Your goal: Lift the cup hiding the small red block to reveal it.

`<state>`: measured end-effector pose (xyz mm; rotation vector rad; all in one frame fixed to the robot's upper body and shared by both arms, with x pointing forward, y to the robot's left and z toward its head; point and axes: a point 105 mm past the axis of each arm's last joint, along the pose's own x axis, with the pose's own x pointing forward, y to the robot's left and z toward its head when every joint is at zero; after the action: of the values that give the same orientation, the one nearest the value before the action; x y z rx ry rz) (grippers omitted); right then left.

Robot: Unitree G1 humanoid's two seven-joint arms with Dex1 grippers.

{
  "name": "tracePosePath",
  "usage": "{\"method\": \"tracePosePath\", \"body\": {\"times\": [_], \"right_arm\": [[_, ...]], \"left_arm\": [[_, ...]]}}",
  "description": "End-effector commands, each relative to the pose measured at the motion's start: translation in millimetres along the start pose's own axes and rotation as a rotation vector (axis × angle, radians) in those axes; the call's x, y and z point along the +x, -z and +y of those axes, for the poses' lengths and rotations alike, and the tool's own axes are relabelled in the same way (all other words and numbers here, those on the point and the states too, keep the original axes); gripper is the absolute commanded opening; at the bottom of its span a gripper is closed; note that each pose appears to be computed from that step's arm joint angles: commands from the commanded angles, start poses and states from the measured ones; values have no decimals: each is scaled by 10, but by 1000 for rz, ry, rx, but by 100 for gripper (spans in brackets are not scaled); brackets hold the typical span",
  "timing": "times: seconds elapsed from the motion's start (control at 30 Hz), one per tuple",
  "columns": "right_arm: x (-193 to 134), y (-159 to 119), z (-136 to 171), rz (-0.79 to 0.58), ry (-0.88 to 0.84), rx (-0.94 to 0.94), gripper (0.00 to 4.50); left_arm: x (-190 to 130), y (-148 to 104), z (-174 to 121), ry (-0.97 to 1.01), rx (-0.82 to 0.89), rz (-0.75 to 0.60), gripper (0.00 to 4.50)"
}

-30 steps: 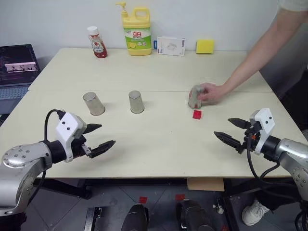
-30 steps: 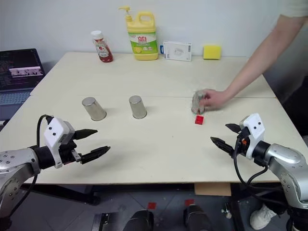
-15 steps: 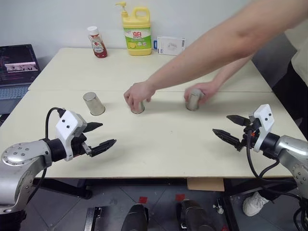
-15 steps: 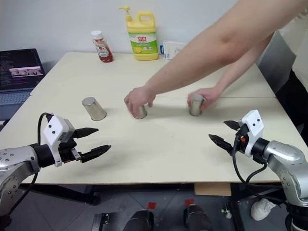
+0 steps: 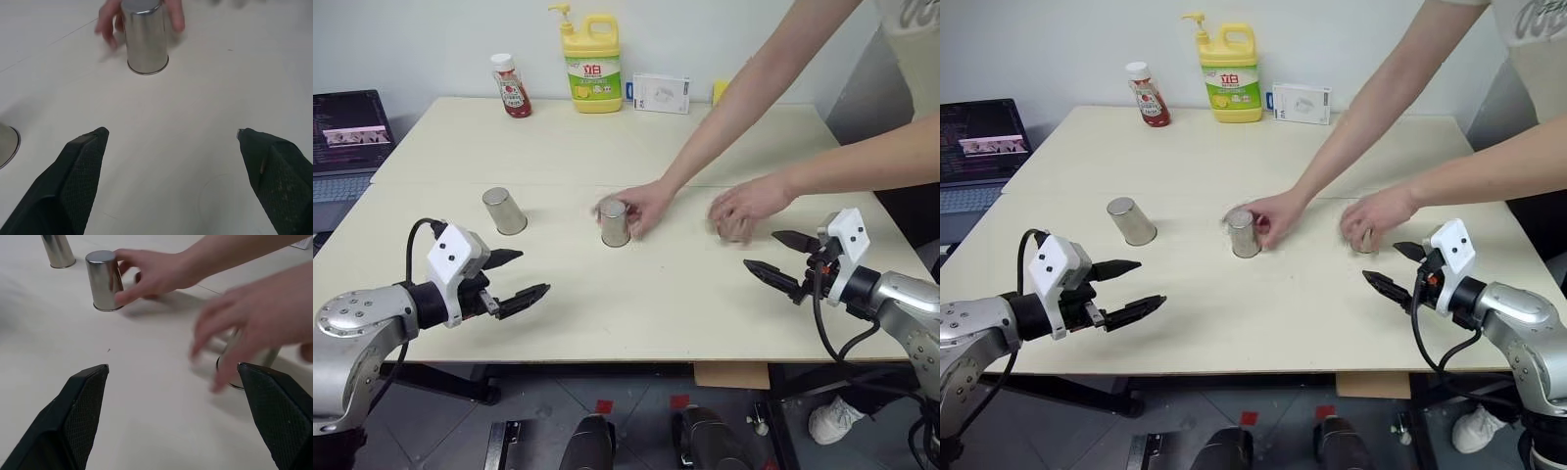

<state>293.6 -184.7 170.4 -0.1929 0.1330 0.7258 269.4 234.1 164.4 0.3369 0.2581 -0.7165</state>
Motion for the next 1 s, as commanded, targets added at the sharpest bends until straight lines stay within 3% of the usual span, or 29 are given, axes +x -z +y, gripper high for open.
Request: {"method": "tracePosePath", "body": {"times": [0.03, 0.2, 0.33, 0.63, 1.0], "right_arm": [[21, -169, 62, -51, -17, -39, 446], [54, -256, 116, -71, -40, -47, 446], [75, -352, 255, -86, -114, -46, 446], [95, -479, 510, -87, -227, -67, 446], [69, -499, 593, -76, -234, -80, 446]], "left_arm": [[-4, -128, 24, 0, 21, -54, 450], [91, -216, 25, 38, -80, -116, 450], [282, -208, 59, 21, -68, -99, 450], [1083, -339, 73, 49, -31, -119, 450], [1672, -532, 179, 44, -32, -155, 450]]}}
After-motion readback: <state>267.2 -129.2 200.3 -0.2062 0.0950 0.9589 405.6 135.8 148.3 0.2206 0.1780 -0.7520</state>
